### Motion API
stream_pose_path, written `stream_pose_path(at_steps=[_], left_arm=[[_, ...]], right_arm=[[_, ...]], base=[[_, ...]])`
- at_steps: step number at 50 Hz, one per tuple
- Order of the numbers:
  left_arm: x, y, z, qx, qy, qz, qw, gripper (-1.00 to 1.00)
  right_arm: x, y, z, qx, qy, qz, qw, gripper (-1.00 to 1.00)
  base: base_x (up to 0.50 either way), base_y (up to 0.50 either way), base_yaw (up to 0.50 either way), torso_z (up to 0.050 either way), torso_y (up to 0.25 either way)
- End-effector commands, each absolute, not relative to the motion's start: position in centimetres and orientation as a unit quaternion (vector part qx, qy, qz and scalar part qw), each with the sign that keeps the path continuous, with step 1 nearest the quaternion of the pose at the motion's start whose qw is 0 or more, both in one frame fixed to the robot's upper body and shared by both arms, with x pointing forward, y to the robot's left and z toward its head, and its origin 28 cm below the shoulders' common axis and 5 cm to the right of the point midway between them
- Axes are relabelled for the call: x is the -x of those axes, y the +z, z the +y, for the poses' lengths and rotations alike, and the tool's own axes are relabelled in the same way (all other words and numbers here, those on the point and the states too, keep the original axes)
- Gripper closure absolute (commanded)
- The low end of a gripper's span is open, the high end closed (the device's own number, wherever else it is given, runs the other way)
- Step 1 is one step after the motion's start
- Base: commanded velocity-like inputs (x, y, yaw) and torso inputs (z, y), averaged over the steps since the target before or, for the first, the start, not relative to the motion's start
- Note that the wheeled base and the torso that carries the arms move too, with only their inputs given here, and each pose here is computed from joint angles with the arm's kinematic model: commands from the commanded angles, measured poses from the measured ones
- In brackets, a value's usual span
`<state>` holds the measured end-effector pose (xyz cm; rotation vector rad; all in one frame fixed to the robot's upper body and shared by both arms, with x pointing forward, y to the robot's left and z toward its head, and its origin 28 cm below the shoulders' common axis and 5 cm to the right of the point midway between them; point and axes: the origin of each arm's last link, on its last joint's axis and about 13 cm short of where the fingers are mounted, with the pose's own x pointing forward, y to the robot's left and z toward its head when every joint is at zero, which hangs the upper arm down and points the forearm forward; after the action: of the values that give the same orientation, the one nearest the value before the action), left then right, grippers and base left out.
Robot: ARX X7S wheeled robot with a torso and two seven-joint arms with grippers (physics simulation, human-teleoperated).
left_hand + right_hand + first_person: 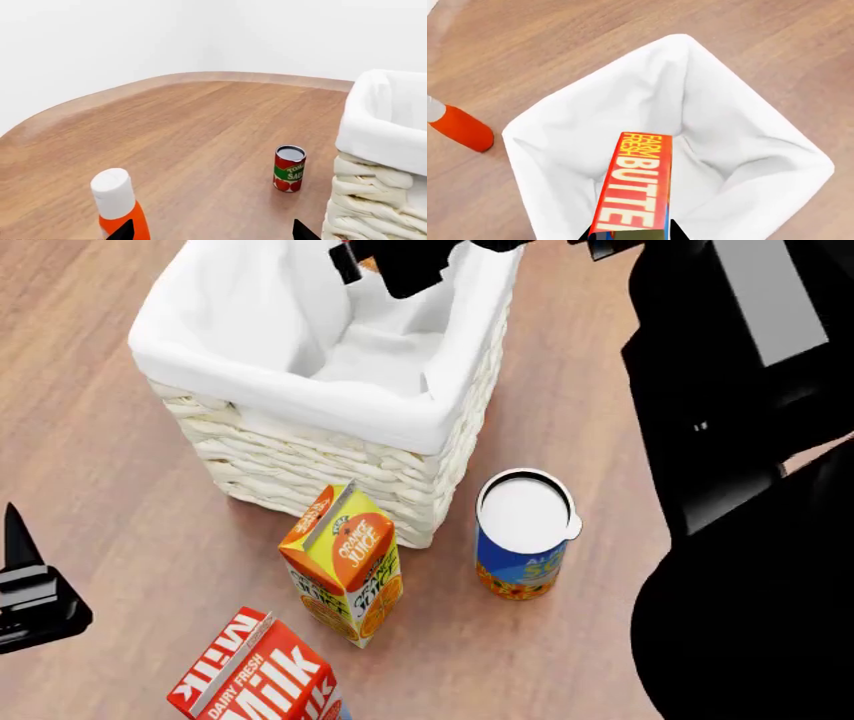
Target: Pick up the butter and put it in the basket.
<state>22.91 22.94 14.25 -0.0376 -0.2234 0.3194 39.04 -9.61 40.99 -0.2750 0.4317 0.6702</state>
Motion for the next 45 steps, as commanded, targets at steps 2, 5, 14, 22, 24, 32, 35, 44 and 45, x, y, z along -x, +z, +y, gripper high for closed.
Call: stream_pose_path(at_steps=[2,5,14,22,24,32,35,44,45], left_arm=[[-23.1,14.5,23.1,0.021,0.168,-0.117,0.979,-1.0],[-23.1,14.5,23.1,0.02,0.168,-0.117,0.979,-1.0],[-23.1,14.6,23.2,0.021,0.168,-0.117,0.979,-1.0],[-23.0,14.6,23.2,0.022,0.17,-0.116,0.978,-1.0],[-22.9,14.6,23.2,0.022,0.169,-0.117,0.979,-1.0],[-22.8,14.6,23.2,0.021,0.17,-0.116,0.978,-1.0],[-22.7,14.7,23.2,0.02,0.17,-0.118,0.978,-1.0],[-22.7,14.6,23.1,0.019,0.168,-0.118,0.979,-1.0],[-22.8,14.6,23.1,0.019,0.168,-0.118,0.979,-1.0]], right_arm=[[-38.9,41.3,-7.9,0.132,0.397,0.207,0.884,1.0],[-38.9,41.3,-7.8,0.131,0.401,0.207,0.883,1.0],[-39.0,41.0,-7.8,0.129,0.402,0.214,0.881,1.0],[-39.0,40.2,-7.9,0.124,0.393,0.231,0.881,1.0],[-39.1,40.1,-8.0,0.122,0.391,0.234,0.882,1.0],[-39.1,39.8,-8.0,0.121,0.392,0.241,0.88,1.0],[-39.1,39.8,-8.0,0.12,0.393,0.238,0.88,1.0],[-39.2,40.3,-8.0,0.128,0.376,0.216,0.892,1.0],[-39.2,40.3,-8.1,0.132,0.375,0.217,0.892,-1.0]], base=[[0.0,0.0,0.0,0.0,0.0],[0.0,0.0,0.0,0.0,0.0],[0.0,0.0,0.0,0.0,0.001],[0.0,0.0,0.0,0.001,0.001],[0.0,0.0,0.0,0.0,0.0],[0.0,0.0,0.0,0.0,0.001],[0.0,0.0,0.0,0.0,0.003],[0.0,0.0,0.0,0.001,0.001],[0.0,0.0,0.0,0.0,0.0]])
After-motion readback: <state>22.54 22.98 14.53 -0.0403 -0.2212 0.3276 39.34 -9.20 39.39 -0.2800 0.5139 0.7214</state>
